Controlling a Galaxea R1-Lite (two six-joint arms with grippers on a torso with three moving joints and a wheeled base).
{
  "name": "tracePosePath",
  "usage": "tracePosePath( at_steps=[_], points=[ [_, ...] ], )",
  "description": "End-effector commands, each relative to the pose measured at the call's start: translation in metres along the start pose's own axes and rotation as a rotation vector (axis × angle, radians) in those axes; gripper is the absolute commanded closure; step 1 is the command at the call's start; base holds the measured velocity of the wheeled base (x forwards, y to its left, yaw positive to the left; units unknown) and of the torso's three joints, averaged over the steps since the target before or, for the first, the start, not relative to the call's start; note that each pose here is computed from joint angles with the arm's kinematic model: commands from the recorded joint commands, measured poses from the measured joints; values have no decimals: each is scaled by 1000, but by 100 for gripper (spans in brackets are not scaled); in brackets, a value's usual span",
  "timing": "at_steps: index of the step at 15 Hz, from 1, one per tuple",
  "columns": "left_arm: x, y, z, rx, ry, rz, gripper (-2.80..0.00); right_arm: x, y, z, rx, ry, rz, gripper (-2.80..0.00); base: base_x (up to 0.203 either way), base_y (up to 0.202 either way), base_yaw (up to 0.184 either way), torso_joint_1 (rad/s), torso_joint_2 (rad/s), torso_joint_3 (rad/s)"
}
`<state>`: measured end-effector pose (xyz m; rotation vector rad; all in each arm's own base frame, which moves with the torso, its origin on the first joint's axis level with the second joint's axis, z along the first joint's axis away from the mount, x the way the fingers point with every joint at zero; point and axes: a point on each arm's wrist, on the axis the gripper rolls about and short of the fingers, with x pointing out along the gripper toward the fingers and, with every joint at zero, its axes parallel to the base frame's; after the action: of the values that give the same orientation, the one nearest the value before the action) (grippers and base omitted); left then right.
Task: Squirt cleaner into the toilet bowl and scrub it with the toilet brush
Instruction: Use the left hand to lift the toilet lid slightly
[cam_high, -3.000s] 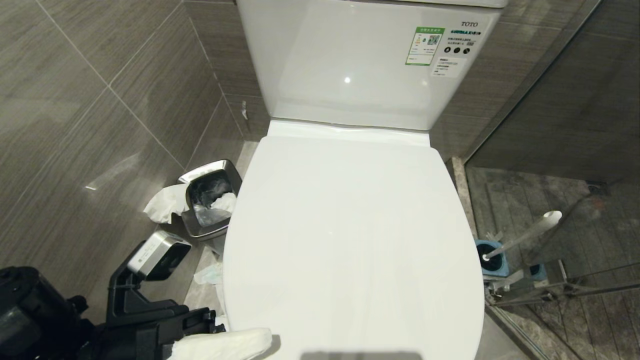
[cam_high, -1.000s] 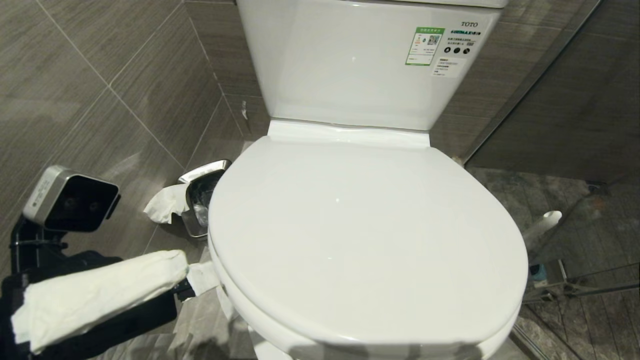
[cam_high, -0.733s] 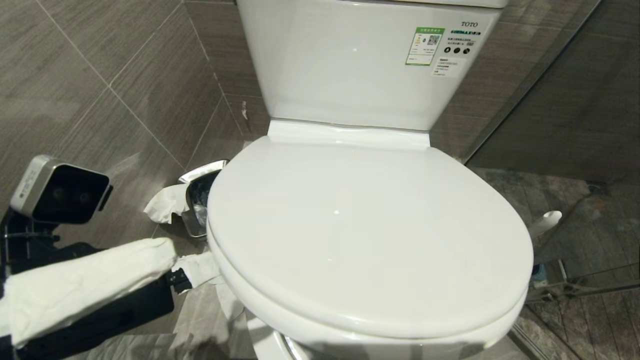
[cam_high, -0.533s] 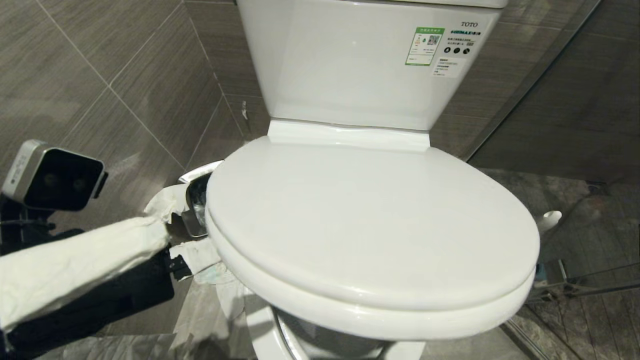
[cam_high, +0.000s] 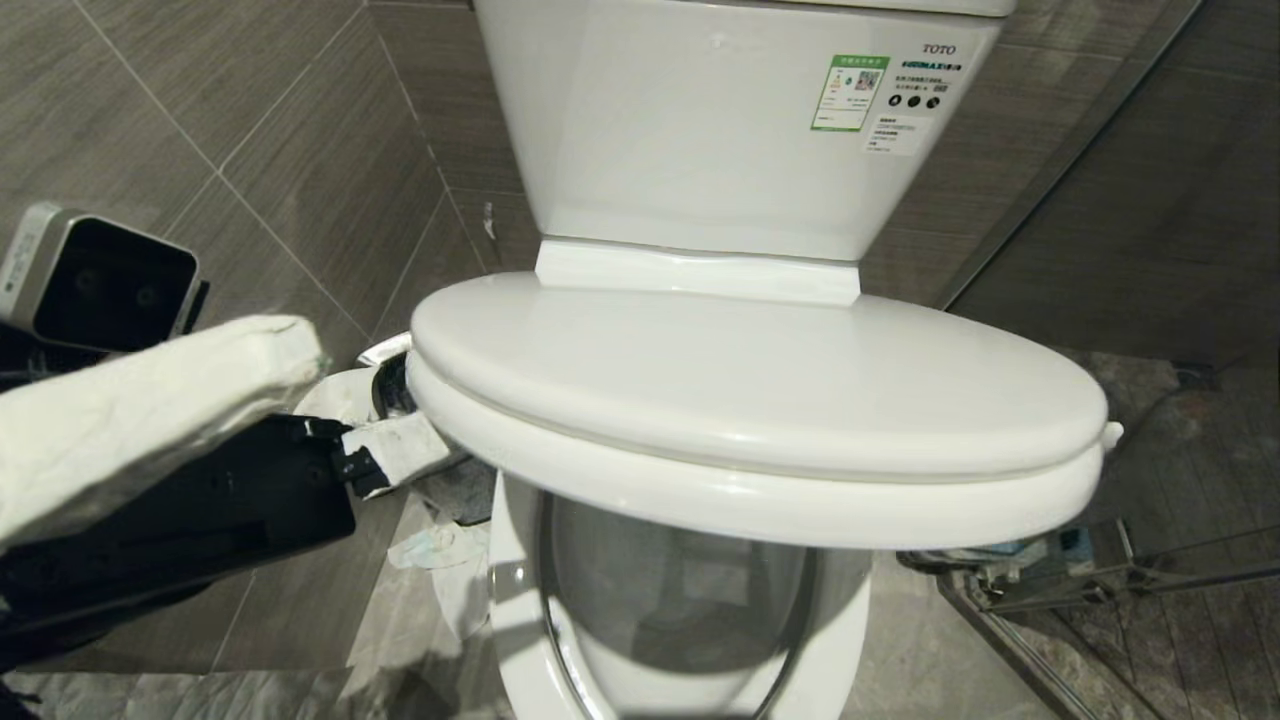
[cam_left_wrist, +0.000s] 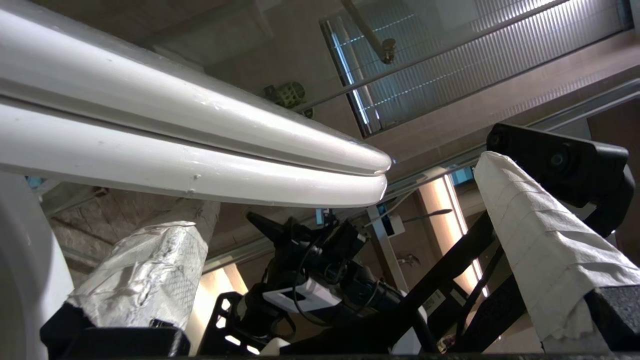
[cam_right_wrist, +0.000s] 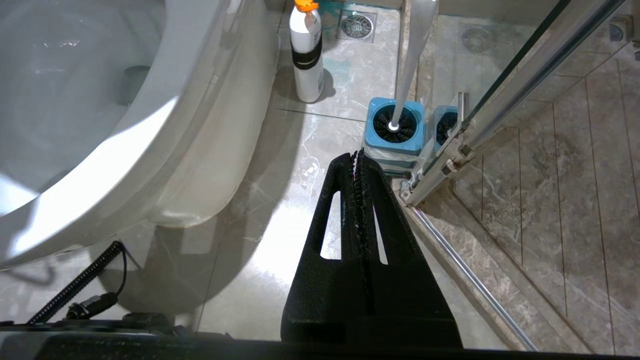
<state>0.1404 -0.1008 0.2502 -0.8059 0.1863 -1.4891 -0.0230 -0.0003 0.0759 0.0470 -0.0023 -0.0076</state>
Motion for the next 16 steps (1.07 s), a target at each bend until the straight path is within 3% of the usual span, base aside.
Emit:
tracePosePath(
  at_steps=[1,16],
  points=[
    [5,1,6,9,-1,-14,-280,0,0,0,1,1,0,0,0,0,0,0,0,0],
    [31,-12,44,50,-11,-50,-280,0,0,0,1,1,0,0,0,0,0,0,0,0]
  ],
)
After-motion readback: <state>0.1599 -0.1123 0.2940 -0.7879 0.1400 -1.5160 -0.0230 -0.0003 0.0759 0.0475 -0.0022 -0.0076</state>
